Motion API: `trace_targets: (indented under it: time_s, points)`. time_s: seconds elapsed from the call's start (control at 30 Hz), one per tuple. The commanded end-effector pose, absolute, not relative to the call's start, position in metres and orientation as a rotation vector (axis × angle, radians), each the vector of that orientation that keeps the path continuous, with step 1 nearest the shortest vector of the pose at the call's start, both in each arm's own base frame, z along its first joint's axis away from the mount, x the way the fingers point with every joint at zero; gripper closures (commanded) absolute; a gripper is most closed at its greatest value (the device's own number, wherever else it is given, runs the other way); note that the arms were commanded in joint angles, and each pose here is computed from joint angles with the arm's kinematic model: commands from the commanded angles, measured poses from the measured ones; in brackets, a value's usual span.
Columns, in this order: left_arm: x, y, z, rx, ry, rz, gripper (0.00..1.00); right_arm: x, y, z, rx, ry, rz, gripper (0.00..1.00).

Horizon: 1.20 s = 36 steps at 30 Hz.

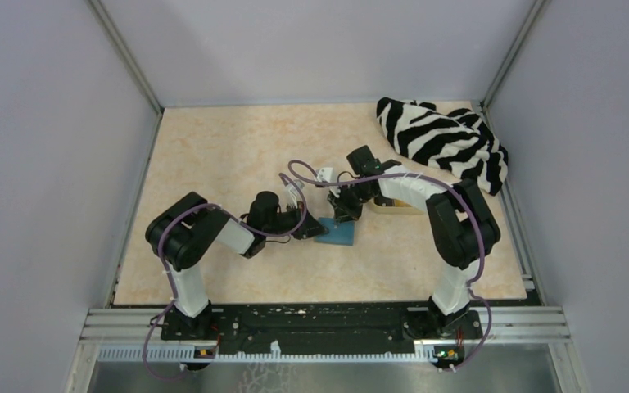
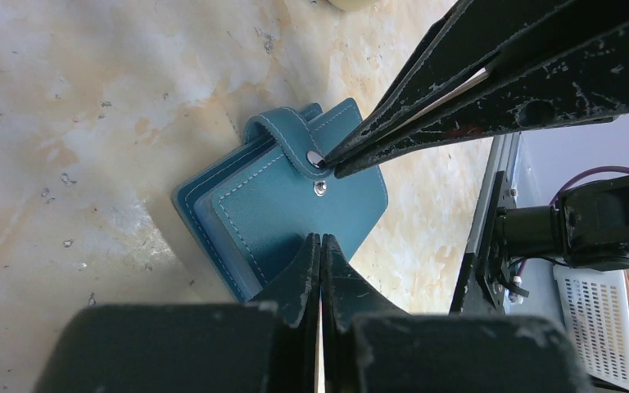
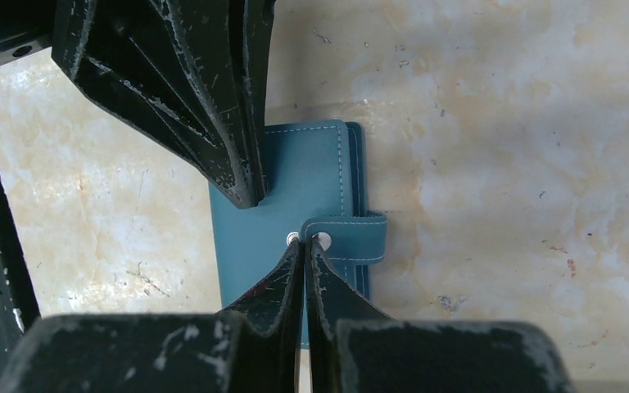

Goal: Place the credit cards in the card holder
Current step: Close the card holder at the center of the board.

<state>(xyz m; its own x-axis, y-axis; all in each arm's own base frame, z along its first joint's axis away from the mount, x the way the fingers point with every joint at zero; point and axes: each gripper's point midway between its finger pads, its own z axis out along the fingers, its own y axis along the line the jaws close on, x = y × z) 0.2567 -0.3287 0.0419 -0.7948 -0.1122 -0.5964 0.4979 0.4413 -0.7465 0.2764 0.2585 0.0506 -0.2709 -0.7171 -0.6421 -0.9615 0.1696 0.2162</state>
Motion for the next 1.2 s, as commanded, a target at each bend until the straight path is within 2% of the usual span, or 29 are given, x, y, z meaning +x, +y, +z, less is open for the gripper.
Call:
trace_targets:
  time_s: [0.0,0.5,1.17]
  points:
    - [0.254,-0.324,0.024,0.319,2.174,-1.342,1.00,0.279,0.262,0.067,-1.588,1.996,0.796,1.00]
    - [0.254,-0.324,0.023,0.315,2.178,-1.342,1.00,0.272,0.263,0.081,-1.592,1.973,0.823,1.00]
    - [0.254,-0.324,0.022,0.317,2.181,-1.342,1.00,0.249,0.262,0.054,-1.706,2.036,0.803,1.00]
